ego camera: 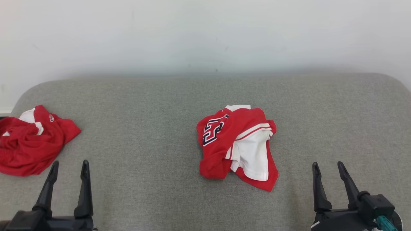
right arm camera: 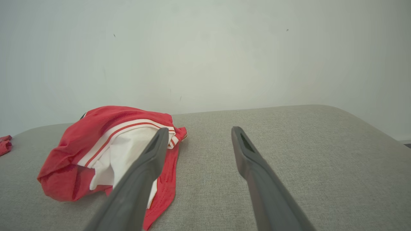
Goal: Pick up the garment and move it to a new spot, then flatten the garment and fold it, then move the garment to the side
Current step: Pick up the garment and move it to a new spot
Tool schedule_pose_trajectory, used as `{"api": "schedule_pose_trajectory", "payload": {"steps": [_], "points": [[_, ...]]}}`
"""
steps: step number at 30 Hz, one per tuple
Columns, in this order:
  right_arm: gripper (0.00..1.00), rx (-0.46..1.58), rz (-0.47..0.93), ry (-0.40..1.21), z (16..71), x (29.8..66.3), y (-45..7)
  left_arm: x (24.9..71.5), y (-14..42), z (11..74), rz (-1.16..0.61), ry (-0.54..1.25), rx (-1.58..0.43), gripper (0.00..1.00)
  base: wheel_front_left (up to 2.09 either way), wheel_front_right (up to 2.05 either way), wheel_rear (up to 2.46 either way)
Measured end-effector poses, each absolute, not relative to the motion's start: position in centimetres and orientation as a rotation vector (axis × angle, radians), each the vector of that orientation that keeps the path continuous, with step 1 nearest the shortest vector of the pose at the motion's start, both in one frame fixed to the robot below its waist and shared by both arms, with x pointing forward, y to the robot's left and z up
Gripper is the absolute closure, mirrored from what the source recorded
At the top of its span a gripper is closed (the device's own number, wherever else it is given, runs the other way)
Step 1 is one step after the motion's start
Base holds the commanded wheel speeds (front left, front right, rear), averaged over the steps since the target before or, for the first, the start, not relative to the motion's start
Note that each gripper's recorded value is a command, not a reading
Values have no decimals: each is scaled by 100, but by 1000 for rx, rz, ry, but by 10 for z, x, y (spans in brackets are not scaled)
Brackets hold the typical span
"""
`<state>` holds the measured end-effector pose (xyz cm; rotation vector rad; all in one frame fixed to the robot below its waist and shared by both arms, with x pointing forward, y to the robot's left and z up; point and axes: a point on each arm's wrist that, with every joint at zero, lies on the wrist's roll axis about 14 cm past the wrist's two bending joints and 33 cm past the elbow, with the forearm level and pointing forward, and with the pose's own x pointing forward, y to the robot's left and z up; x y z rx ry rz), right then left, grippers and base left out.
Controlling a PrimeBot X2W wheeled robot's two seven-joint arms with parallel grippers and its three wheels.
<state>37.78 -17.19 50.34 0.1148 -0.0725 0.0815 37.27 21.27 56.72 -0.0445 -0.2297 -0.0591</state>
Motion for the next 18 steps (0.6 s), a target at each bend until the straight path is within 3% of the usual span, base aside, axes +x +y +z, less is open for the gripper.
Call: {"api": "schedule_pose_trajectory", "payload": {"steps": [18], "points": [[0,118,93,-60,500,366,-168,346,207,534,-51,-154,-78,0,0,0,0]]}}
